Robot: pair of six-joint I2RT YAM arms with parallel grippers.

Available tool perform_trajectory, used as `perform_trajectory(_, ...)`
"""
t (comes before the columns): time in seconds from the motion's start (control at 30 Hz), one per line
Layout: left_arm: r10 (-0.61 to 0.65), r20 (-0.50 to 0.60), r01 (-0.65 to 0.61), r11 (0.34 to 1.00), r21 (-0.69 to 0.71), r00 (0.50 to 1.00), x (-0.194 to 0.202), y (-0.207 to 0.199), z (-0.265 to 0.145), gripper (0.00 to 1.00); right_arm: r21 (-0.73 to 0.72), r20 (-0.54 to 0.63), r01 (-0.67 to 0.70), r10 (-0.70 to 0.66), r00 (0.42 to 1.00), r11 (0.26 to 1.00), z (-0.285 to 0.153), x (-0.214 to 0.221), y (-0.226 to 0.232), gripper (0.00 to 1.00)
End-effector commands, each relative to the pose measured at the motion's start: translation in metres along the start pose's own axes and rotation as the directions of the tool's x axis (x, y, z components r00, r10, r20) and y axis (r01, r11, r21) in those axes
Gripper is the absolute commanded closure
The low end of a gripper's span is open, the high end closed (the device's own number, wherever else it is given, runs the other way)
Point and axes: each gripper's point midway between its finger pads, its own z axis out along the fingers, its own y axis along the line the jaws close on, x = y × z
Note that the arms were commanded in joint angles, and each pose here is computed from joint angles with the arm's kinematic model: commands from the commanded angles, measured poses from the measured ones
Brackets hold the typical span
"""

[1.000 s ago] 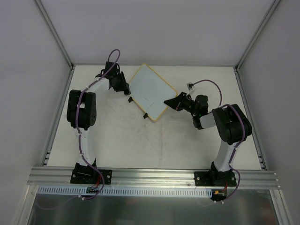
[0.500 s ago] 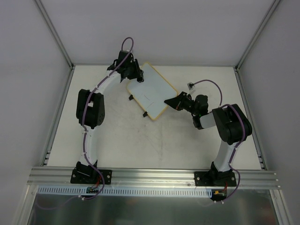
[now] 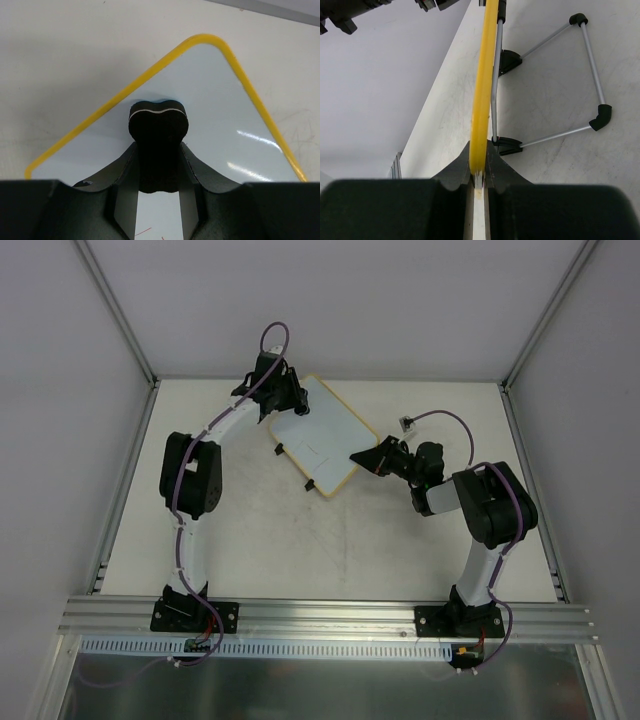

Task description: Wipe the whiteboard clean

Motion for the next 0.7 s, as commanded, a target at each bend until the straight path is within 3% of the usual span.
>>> perform_trajectory(0.0,0.023,-0.038,-0.027,0.993,-0.113,0.999,0.025,0.023,-0.007,1.00,-0.297,0.082,0.229,-0.214,0.973,0.927,0.001,-0.021,0.078,1.00)
perform_trajectory(0.43,0.012,-0.076,-0.021,0.992,-0.121,0.997,0.084,0.053,-0.049,1.00,-0.294,0.087,0.238,-0.222,0.971,0.926,0.002,-0.022,0.077,1.00)
perform_trajectory(0.67,0.125,-0.056,-0.128,0.990,-0.066,0.991,0.104,0.055,-0.059,1.00,-0.295,0.086,0.240,-0.225,0.971,0.925,0.002,-0.022,0.076,1.00)
